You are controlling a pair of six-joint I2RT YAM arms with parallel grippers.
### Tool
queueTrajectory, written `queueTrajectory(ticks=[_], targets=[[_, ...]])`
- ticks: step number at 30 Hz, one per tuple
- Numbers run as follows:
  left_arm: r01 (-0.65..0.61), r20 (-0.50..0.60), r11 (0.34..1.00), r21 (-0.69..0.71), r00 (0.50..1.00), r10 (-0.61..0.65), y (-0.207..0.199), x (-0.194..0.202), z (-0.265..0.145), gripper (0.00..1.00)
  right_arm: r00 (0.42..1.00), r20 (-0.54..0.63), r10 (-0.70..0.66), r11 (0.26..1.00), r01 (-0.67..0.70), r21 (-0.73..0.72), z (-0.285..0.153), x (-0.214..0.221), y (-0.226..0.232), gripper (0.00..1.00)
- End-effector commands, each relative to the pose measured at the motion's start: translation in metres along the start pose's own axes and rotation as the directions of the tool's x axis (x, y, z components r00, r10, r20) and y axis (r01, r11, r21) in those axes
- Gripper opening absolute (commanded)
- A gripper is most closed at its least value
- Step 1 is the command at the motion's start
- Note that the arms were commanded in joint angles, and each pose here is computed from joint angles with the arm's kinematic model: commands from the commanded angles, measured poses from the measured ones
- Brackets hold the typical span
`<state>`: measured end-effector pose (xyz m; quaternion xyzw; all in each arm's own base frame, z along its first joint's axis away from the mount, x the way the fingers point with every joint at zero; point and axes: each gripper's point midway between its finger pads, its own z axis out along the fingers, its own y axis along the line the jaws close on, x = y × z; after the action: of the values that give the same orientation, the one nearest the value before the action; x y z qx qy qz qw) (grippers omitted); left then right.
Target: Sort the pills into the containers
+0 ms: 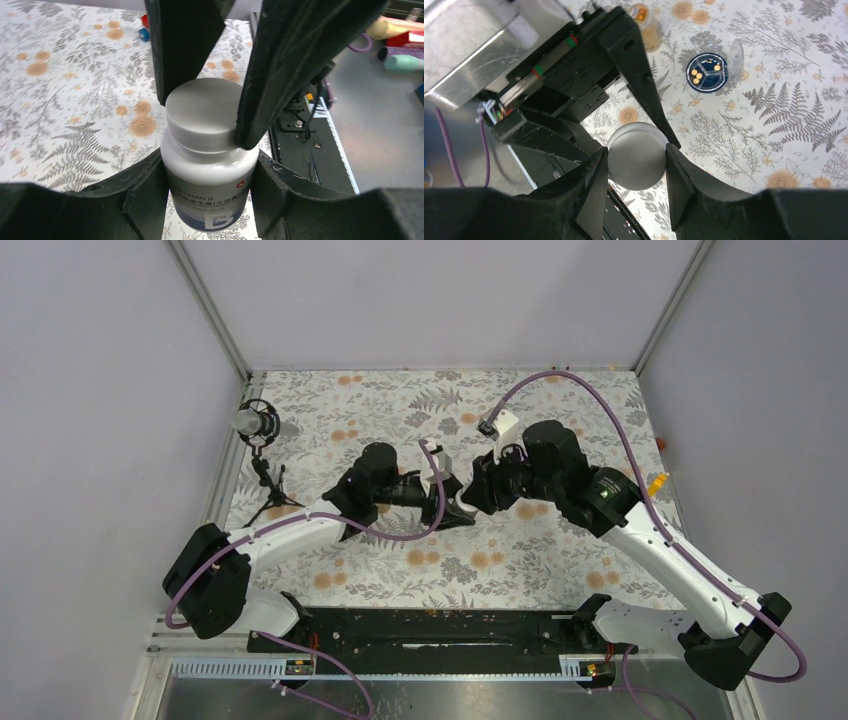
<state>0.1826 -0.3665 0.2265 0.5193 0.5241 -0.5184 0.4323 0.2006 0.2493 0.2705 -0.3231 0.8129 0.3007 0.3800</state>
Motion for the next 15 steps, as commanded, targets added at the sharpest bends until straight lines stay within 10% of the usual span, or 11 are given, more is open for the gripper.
queueTrajectory(ticks=[1,8,15], targets=[[-0.088,0.093,0.985,-0.15,0.99,0.102,0.025,-0.042,0.0,0.0,0.948,0.239,0.211,0.933,-0.268,0.239,0.011,-0.035,-0.042,0.07],[0.041,0.136,0.926,-0.376,0.991,0.011,0.065,-0.033,-0.005,0.0,0.829,0.467,0.308,0.789,-0.497,0.36,0.01,-0.038,-0.077,0.0],[0.06,0.161,0.934,-0.353,0.987,-0.002,0.063,-0.025,-0.001,0.0,0.886,0.377,0.268,0.868,-0.392,0.305,0.009,-0.037,-0.056,0.72]])
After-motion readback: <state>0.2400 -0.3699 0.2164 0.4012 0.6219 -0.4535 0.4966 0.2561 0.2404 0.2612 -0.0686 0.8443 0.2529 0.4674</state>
